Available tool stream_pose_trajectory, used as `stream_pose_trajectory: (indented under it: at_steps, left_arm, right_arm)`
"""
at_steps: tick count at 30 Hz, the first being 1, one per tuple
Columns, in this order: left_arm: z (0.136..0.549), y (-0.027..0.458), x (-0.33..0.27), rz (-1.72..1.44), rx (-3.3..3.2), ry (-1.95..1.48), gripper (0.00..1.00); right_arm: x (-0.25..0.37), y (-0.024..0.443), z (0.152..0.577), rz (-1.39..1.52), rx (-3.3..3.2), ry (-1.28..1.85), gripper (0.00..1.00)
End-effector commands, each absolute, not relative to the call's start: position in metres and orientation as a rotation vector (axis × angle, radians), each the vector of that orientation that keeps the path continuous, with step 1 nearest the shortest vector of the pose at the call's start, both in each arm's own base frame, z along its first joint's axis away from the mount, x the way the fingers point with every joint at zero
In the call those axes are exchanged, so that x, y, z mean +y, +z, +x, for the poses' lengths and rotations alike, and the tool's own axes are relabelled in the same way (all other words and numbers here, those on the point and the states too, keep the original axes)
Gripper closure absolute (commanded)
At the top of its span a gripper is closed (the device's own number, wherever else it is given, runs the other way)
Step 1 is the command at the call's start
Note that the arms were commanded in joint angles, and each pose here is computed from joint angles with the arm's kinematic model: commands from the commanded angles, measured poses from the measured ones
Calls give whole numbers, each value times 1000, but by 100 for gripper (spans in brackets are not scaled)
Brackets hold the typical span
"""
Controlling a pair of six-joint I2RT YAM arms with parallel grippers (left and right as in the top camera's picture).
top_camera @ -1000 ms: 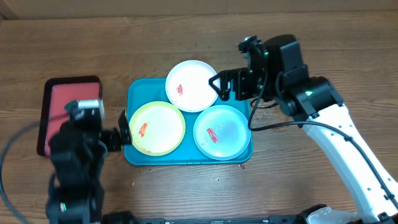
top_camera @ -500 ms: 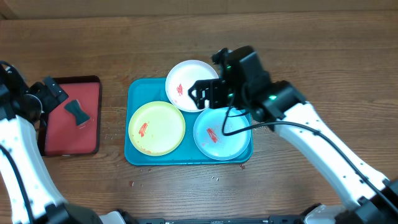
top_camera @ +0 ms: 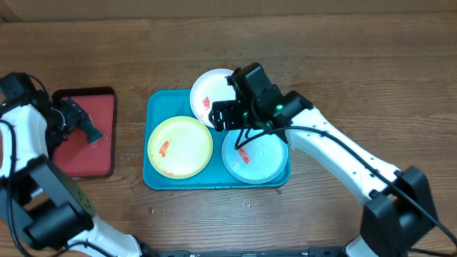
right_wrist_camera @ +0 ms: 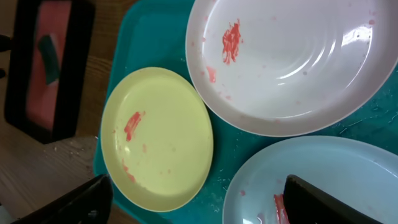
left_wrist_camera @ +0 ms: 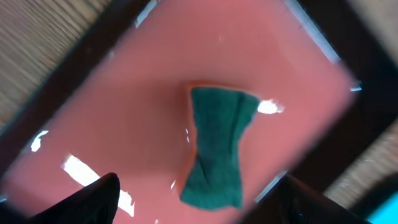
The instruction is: Clean dirty plates on tray and stack at the side
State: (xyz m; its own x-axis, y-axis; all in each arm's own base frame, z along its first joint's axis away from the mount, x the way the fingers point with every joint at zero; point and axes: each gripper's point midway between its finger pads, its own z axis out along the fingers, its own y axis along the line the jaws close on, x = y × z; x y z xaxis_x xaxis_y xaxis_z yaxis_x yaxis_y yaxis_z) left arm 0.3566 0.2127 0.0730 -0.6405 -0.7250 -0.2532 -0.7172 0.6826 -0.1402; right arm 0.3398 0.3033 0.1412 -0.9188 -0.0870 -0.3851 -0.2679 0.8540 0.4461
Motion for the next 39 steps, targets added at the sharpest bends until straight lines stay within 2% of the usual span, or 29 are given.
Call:
stream_pose_trajectory:
  at_steps: [1, 11, 20, 22, 24, 26, 27, 30, 39]
  left_arm:
    - [363, 50, 207, -1155, 2659, -24, 19]
    - [374, -1, 194, -1128, 2754, 15, 25]
    - [370, -9, 202, -1160, 2753, 112, 28]
    - [371, -9, 204, -1161, 2748, 112, 46]
    - [370, -9, 204, -1162, 2747, 112, 74]
    - [370, -9, 204, -1163, 2748, 112, 89]
    - [370, -9, 204, -1163, 2748, 112, 93]
    - [371, -9, 202, -1165, 2746, 104, 96]
    - [367, -5, 201, -1174, 2763, 99, 96]
  right_arm:
    - [307, 137, 346, -261, 2676, 702, 11]
    - [307, 134, 346, -261, 2683, 698, 11]
    - [303, 127, 342, -257, 2709, 678, 11]
    - [300, 120, 343, -249, 2711, 651, 11]
    - [296, 111, 344, -240, 2706, 626, 14]
    - [296, 103, 344, -241, 2702, 628, 26]
    - [297, 100, 345, -241, 2702, 628, 31]
    - [299, 92, 347, -242, 2701, 629, 44]
    - [317, 49, 336, -310, 2770, 599, 48]
